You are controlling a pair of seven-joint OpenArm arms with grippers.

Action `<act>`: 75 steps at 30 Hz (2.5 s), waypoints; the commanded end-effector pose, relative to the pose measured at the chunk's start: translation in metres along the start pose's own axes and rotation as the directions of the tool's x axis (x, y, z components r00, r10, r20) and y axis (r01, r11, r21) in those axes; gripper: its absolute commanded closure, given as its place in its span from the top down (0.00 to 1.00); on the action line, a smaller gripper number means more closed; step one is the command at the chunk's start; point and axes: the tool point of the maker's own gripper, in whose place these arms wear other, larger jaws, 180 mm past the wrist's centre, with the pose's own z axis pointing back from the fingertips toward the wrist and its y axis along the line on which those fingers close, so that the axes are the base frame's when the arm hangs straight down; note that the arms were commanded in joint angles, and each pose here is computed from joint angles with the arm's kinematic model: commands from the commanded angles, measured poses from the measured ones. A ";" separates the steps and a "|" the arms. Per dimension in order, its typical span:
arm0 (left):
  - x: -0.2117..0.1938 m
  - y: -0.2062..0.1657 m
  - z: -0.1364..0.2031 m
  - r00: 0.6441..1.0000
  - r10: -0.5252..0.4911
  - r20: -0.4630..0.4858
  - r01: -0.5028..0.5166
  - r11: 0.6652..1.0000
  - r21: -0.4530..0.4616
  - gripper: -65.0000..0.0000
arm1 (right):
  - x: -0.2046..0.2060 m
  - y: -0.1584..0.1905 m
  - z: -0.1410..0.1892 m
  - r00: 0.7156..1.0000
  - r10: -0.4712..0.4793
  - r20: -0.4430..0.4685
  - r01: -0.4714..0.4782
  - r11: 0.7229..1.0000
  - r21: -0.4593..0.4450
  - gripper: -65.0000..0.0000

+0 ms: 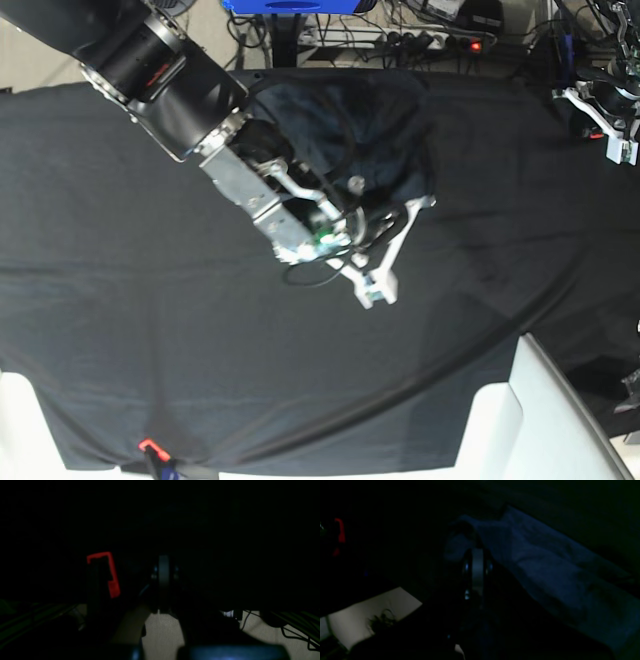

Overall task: Fold the T-shirt properly
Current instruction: 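Press the folded shirt flat with the right gripper and release, then tuck the shirt's edge with the right gripper and raise it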

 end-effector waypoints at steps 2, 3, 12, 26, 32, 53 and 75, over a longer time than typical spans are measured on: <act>0.014 0.008 0.004 0.999 -0.018 0.036 0.018 1.000 0.011 0.00 | 0.018 0.015 0.011 0.999 0.024 0.047 -0.025 0.999 0.036 0.00; 0.014 0.008 0.004 0.999 -0.018 0.036 0.018 1.000 0.011 0.00 | 0.012 0.011 0.013 0.999 0.028 0.017 -0.029 0.999 0.033 0.00; 0.013 0.008 0.004 0.999 -0.018 0.033 0.018 1.000 0.011 0.00 | -0.081 -0.023 0.063 0.999 -0.007 -0.051 0.008 1.000 0.014 0.00; 0.015 0.008 0.004 0.999 -0.021 0.036 0.021 1.000 0.011 0.00 | -0.162 -0.083 0.068 0.987 -0.138 -0.077 0.127 0.983 -0.135 0.00; 0.012 0.008 0.005 0.999 -0.023 0.030 0.023 1.000 0.008 0.00 | -0.183 -0.112 0.072 0.982 -0.145 -0.122 0.118 0.972 -0.204 0.00; 0.012 0.007 0.005 0.999 -0.023 0.030 0.023 1.000 0.006 0.00 | -0.047 -0.064 0.059 0.991 -0.122 0.051 0.126 0.988 -0.087 0.00; 0.012 0.008 0.005 0.999 -0.023 0.030 0.023 1.000 0.007 0.00 | -0.033 -0.166 0.032 0.989 -0.137 0.063 0.150 0.939 -0.310 0.00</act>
